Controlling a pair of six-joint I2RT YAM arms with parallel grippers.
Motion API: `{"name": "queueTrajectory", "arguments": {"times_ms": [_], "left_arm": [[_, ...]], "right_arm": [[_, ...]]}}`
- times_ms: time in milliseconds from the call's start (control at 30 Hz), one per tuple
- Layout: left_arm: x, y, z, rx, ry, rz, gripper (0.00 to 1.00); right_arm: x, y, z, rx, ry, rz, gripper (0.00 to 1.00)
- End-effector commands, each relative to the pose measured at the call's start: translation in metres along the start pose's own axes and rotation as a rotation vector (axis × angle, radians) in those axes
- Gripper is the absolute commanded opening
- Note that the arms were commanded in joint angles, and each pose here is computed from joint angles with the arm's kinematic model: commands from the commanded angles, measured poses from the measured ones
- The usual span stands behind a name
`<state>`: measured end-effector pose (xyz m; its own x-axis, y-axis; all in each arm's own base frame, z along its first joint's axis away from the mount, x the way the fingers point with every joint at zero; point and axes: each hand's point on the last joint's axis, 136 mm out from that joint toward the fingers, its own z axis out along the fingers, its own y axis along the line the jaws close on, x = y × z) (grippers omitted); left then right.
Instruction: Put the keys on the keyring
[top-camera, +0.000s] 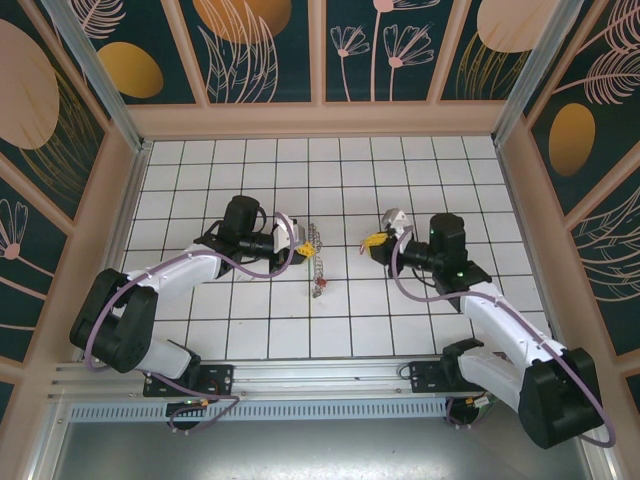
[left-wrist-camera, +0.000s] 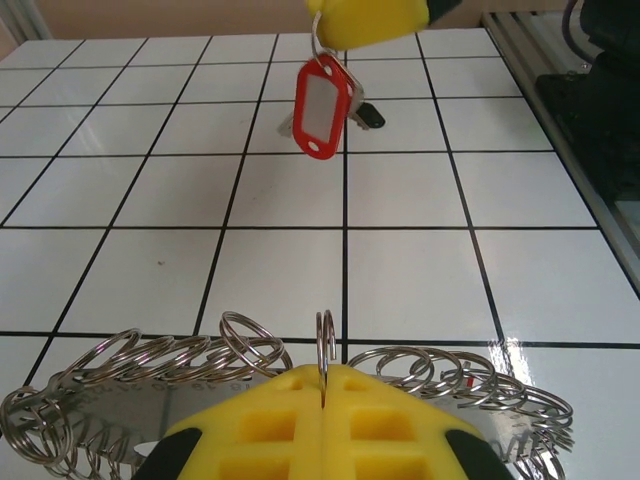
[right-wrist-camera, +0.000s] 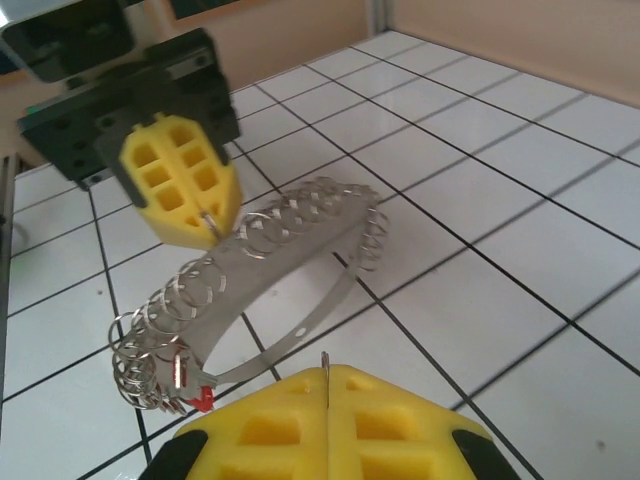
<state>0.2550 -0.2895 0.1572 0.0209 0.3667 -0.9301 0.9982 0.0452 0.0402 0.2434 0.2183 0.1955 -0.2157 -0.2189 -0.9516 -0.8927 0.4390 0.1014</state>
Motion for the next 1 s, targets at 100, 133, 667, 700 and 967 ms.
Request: {"name": "queueTrajectory", "arguments": {"times_ms": [100, 133, 667, 700, 967], "left_arm": [[-0.024, -0.004, -0.001, 0.034, -0.082, 0.069, 0.00], [-0.023, -0.005, -0.001, 0.035, -0.082, 0.069, 0.00], [-0.020, -0.002, 0.002, 0.038, -0.072, 0.042, 0.00], [-0.020, -0.002, 0.002, 0.038, -0.071, 0.040, 0.00], [-0.020, -0.001, 0.001, 0.032, -0.070, 0.044, 0.00]], "right_arm": [[-0.020, 0.015, 0.019, 0.005, -0.027, -0.193, 0.00], [-0.023, 0.018, 0.023, 0.000, -0.025, -0.205, 0.00], [-0.043, 0.044, 0.066, -0.145, -0.026, -0.264, 0.00], [-0.044, 0.045, 0.067, -0.146, -0.025, -0.265, 0.00], [-0.038, 0.045, 0.074, -0.144, 0.005, -0.272, 0.00]]}}
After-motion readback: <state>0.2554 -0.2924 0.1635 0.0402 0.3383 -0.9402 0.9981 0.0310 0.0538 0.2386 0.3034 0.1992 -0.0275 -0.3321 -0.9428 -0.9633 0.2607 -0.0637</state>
